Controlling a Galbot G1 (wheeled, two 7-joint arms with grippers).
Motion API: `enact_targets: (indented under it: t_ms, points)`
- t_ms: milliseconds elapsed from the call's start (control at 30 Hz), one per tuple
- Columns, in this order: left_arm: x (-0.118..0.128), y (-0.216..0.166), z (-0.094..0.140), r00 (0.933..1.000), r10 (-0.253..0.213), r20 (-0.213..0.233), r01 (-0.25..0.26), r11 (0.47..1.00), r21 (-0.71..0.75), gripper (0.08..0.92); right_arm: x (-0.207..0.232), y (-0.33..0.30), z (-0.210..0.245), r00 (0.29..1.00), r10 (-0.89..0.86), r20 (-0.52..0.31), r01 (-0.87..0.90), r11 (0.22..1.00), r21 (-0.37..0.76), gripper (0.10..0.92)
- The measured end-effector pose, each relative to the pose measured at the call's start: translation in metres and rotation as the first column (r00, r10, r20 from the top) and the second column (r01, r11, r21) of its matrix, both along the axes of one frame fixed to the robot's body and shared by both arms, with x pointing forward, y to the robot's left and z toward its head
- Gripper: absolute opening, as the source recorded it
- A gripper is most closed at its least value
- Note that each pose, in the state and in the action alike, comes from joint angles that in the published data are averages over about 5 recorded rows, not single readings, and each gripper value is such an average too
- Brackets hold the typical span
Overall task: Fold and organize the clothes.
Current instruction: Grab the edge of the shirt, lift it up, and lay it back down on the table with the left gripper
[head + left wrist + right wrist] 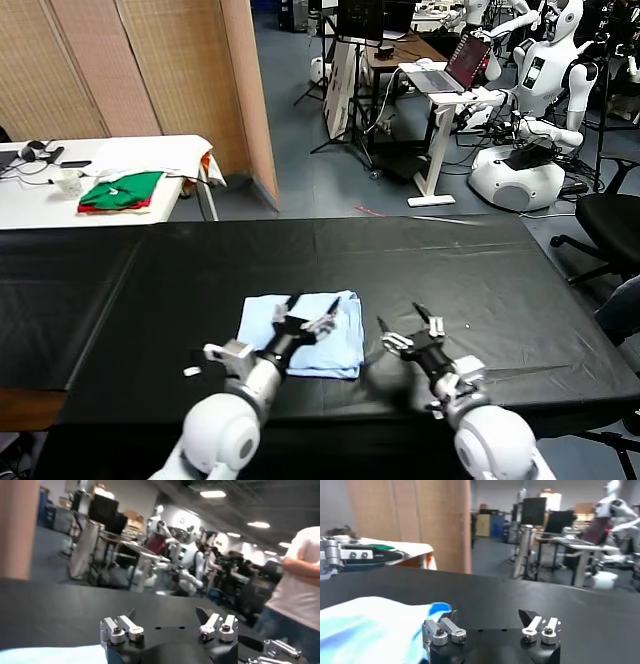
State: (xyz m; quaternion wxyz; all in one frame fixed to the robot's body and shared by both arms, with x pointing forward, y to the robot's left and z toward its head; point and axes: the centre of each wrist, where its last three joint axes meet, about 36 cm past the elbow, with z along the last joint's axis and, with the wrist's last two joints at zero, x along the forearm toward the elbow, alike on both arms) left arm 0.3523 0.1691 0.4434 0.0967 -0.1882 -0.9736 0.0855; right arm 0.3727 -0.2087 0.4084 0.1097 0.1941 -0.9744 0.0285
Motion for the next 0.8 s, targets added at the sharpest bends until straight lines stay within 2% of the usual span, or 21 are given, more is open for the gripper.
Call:
enact_targets:
  t_ms: [200, 433, 600, 800]
  points:
    - [-0.007, 0.03, -0.004, 0.9964, 0.084, -0.004, -0.084, 0.995, 0.053, 0.907, 0.028, 0.025, -0.018, 1.0, -0.005, -0.006, 0.004, 0.998, -0.069, 0.907]
    - [-0.009, 0.05, -0.015, 0.9894, 0.145, -0.011, -0.143, 0.985, 0.094, 0.907, 0.037, 0.024, -0.033, 0.994, -0.088, -0.061, 0.079, 0.987, -0.142, 0.907]
    - [-0.005, 0.06, -0.028, 0.9856, 0.168, -0.024, -0.165, 0.982, 0.093, 0.907, 0.033, 0.025, -0.028, 0.996, -0.077, -0.05, 0.075, 0.997, -0.031, 0.907]
    - [0.003, 0.072, -0.049, 0.9823, 0.17, -0.077, -0.169, 0.985, 0.028, 0.907, 0.021, 0.016, 0.001, 0.997, -0.079, 0.003, 0.079, 0.992, 0.097, 0.907]
